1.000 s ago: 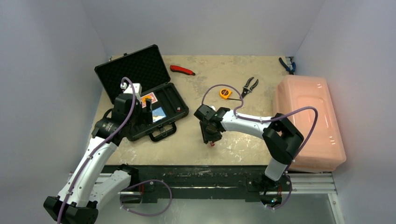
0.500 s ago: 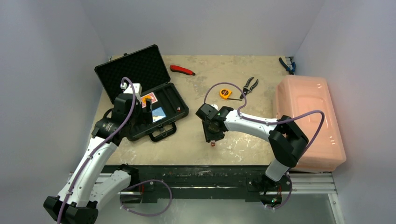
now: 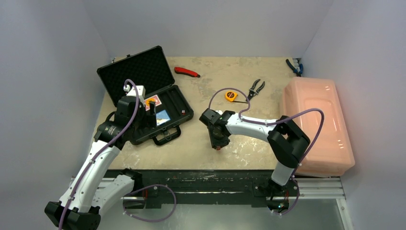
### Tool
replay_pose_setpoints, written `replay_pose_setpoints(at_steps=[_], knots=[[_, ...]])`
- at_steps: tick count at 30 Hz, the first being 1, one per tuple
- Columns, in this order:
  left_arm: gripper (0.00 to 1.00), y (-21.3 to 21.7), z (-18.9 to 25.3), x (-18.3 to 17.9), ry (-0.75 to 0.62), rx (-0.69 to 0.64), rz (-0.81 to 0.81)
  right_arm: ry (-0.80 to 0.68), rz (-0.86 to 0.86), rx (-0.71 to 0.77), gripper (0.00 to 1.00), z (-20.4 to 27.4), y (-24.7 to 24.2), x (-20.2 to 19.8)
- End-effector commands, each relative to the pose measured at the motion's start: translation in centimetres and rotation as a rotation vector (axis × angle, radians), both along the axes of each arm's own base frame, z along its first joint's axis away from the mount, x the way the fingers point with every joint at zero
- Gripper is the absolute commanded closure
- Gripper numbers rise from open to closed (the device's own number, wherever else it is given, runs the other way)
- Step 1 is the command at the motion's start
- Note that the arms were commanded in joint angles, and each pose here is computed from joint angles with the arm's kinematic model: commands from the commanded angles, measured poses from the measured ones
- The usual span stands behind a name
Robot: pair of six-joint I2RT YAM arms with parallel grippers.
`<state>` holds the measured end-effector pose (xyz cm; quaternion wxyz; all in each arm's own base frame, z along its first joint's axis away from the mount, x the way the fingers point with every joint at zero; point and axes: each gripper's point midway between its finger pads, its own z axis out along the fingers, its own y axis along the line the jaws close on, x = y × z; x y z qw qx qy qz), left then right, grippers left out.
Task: Pack up texas hold em set
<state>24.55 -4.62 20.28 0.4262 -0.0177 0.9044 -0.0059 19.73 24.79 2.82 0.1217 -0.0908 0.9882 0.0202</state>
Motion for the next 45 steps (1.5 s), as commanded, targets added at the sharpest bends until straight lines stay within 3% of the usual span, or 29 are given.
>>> replay_pose_setpoints(at_steps=[1,13,21,38,45], knots=[[0.12,0.1,1.1,0.4,-0.03,0.007,-0.009,-0.014,-0.015,-0.003,0.67,-0.4,0.1,0.2],[0.12,0.1,1.1,0.4,-0.028,0.006,-0.009,0.007,-0.004,-0.011,0.77,-1.1,0.2,0.0],[0.12,0.0,1.0,0.4,-0.027,0.004,-0.011,-0.035,0.031,0.011,1.0,1.0,1.1,1.2],[0.12,0.0,1.3,0.4,-0.037,0.0,-0.012,-0.236,0.194,0.176,1.0,7.4,7.8,7.1],[0.12,0.0,1.3,0.3,-0.039,-0.005,-0.016,-0.316,0.155,0.224,1.0,10.3,9.3,9.0]])
